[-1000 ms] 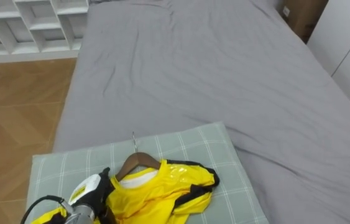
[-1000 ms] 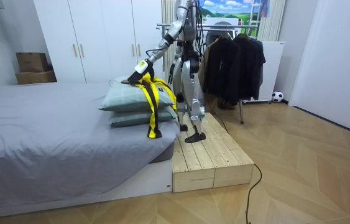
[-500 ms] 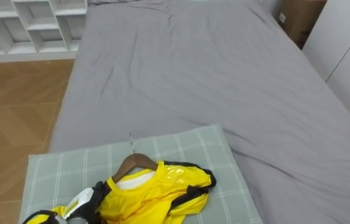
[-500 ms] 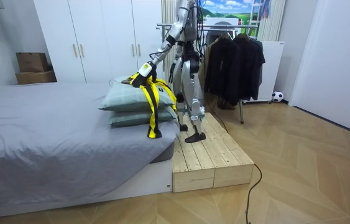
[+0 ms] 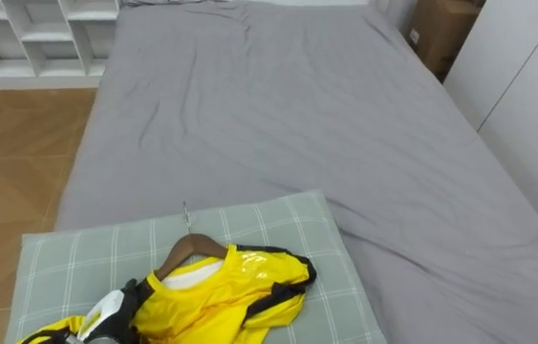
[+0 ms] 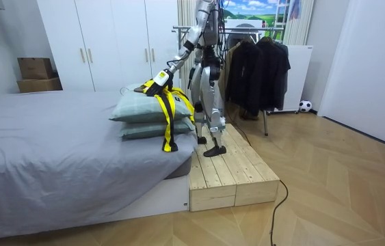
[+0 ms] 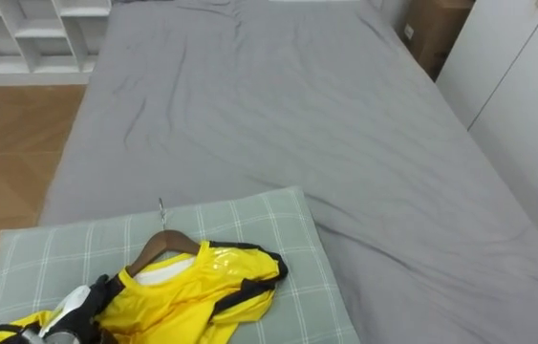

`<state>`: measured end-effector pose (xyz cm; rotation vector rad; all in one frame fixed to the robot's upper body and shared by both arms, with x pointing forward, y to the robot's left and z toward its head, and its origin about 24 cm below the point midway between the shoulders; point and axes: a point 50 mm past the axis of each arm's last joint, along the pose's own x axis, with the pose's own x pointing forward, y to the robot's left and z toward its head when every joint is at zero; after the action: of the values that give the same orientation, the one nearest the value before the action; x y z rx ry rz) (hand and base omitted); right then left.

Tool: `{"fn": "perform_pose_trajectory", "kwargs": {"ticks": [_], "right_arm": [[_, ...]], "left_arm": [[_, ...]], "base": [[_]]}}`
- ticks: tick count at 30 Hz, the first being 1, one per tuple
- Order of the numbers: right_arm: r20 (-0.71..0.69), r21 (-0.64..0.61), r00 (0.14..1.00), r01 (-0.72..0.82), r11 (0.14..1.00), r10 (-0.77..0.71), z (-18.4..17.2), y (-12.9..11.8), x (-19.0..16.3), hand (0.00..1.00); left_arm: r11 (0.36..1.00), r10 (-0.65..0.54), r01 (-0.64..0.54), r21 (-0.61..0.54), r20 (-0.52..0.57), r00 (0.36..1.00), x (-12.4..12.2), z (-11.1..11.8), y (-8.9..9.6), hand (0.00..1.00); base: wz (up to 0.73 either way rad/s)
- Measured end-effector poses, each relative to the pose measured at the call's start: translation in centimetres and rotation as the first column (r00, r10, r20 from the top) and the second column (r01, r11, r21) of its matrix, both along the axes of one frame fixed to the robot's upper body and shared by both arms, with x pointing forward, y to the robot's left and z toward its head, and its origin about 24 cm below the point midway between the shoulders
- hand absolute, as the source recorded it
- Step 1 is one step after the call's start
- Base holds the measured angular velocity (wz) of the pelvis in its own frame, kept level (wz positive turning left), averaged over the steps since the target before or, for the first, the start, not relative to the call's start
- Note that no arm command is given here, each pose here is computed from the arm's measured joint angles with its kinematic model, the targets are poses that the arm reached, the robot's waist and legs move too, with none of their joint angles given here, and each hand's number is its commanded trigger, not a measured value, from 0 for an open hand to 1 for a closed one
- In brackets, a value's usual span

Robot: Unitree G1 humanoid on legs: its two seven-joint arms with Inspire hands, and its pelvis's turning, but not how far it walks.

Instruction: Hang clothes

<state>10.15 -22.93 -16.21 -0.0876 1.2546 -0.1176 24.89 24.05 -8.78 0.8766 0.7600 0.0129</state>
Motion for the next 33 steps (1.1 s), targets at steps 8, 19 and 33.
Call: {"fn": "perform_pose_trajectory", "kwargs": {"ticks": [8, 19, 33], "right_arm": [[0.035, -0.001, 0.999, -0.022, 1.0, 0.022, 0.4, 0.2, 1.6, 0.0], [0.075, -0.006, 0.997, -0.026, 1.0, 0.027, 0.6, 0.4, 2.6, 0.0], [0.092, -0.015, 0.995, -0.029, 0.999, 0.03, 0.9, 0.1, 3.3, 0.0]], "left_arm": [[0.999, 0.026, -0.025, -0.021, 0.025, 0.999, 1.1, 0.8, 0.1, 0.0], [1.0, 0.018, -0.016, -0.025, 0.061, 0.998, 2.8, 2.0, -0.2, 0.0], [1.0, 0.009, -0.009, -0.007, 0.073, 0.997, 4.2, 3.4, 0.3, 0.58]], "base": [[0.0], [0.06], [0.01]]}}
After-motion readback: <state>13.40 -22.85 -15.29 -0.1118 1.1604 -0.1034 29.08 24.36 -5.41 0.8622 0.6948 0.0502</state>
